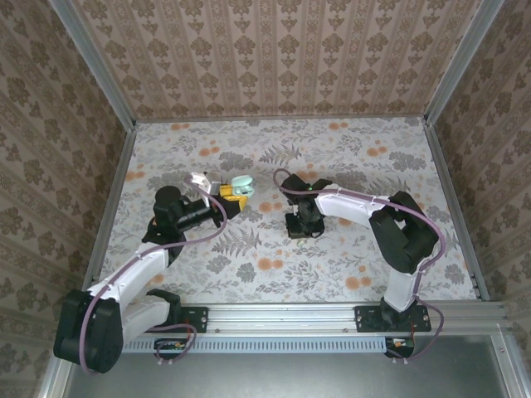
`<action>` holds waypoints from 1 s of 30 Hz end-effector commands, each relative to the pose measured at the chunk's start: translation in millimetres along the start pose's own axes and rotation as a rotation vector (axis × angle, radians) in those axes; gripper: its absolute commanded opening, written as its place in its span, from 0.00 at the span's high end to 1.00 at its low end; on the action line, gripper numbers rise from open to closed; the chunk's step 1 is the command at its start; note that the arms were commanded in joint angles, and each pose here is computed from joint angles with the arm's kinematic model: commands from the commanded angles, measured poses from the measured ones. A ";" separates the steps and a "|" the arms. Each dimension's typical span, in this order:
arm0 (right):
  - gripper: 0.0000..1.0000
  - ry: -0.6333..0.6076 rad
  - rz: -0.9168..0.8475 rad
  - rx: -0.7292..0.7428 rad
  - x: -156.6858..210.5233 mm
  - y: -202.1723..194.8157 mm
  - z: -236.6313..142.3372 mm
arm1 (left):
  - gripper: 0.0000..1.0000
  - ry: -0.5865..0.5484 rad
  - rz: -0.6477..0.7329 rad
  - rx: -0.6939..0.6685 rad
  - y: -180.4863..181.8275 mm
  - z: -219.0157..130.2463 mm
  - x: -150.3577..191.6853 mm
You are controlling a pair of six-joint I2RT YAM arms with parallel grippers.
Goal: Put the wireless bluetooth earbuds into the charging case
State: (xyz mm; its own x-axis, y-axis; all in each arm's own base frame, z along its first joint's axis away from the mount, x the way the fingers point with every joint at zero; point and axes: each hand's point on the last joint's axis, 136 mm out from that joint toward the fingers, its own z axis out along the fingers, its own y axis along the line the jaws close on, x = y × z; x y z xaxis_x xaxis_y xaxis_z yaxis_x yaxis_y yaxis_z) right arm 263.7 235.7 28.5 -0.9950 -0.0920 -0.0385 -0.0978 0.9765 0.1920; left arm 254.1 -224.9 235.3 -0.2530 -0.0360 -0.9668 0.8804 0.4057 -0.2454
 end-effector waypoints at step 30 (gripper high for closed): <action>0.88 -0.026 0.182 -0.091 39.5 -24.6 -11.0 | 1.00 -0.016 0.033 0.030 -3.8 4.6 -10.1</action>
State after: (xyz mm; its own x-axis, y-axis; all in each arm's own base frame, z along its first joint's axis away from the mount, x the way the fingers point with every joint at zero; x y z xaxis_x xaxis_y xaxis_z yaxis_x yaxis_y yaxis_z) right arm 228.2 203.0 33.0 -0.9990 0.0375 -0.0239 0.0308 0.9711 0.2365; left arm 258.1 -227.3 223.3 -0.2888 -0.0219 -0.9571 0.8730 0.4045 -0.2726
